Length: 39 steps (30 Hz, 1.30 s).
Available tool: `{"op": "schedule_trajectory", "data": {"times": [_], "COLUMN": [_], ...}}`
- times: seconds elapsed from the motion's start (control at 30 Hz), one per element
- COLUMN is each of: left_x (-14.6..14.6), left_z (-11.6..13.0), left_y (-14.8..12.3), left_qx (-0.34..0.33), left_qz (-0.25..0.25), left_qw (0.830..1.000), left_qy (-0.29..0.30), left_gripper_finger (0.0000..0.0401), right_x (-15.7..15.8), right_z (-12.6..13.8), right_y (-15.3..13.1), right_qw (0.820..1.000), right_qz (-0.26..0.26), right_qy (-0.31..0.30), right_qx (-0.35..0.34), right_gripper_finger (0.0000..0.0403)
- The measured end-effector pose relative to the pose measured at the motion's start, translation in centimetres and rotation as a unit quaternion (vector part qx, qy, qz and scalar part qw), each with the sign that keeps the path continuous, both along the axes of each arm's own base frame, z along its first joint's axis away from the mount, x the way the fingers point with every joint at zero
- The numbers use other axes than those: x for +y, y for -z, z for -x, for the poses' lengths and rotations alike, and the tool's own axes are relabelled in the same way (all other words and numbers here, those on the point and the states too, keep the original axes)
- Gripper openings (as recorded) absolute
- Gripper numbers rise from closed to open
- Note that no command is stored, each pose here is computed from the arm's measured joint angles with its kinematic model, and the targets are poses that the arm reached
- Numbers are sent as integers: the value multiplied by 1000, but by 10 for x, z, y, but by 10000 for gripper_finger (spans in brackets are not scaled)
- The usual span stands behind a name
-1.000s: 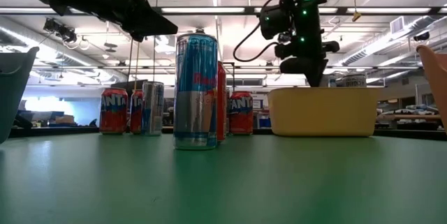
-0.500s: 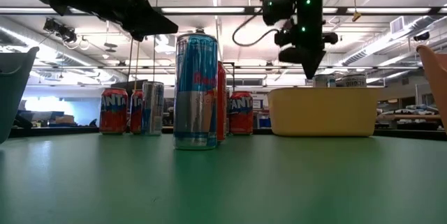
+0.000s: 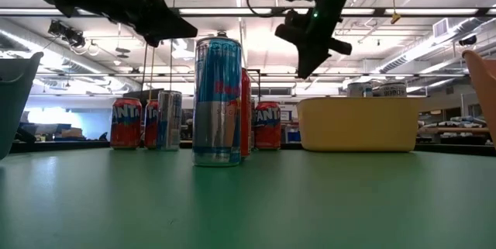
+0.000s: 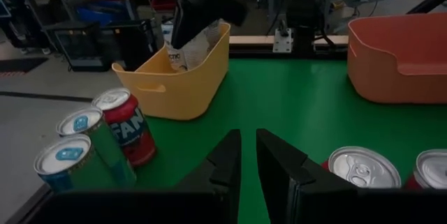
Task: Sort soda cans
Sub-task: Adjust the yellow bin
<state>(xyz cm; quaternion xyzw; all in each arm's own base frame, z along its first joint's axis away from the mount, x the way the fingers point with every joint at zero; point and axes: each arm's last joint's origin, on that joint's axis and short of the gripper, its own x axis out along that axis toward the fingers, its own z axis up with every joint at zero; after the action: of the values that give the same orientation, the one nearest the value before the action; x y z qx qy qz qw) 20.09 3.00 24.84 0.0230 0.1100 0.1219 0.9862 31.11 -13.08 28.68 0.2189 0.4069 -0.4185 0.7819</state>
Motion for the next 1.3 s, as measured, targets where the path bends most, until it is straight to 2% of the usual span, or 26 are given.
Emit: {"op": "schedule_trajectory", "data": {"times": [0.23,0.4,0.53,0.87,1.3], "left_x": [0,-1,-1,-1,-1], "left_z": [0,0,0,0,0], "left_y": [1,1,1,1,2], "left_qx": [5,5,7,8,8], "left_qz": [1,1,2,2,3], "left_qw": [1000,1000,1000,1000,1000], "left_qy": [1,4,5,6,6], "left_gripper_finger": [51,51,51,51,50], "right_x": [-8,-14,-15,-13,7], "right_z": [-10,-17,-19,-17,-13], "right_y": [21,36,41,42,38], "right_qw": [999,998,998,998,992], "right_qz": [-26,-30,-32,-24,-45], "right_qy": [48,48,44,17,-60], "right_qx": [0,17,29,54,105], "right_gripper_finger": [117,137,117,9,2]}}
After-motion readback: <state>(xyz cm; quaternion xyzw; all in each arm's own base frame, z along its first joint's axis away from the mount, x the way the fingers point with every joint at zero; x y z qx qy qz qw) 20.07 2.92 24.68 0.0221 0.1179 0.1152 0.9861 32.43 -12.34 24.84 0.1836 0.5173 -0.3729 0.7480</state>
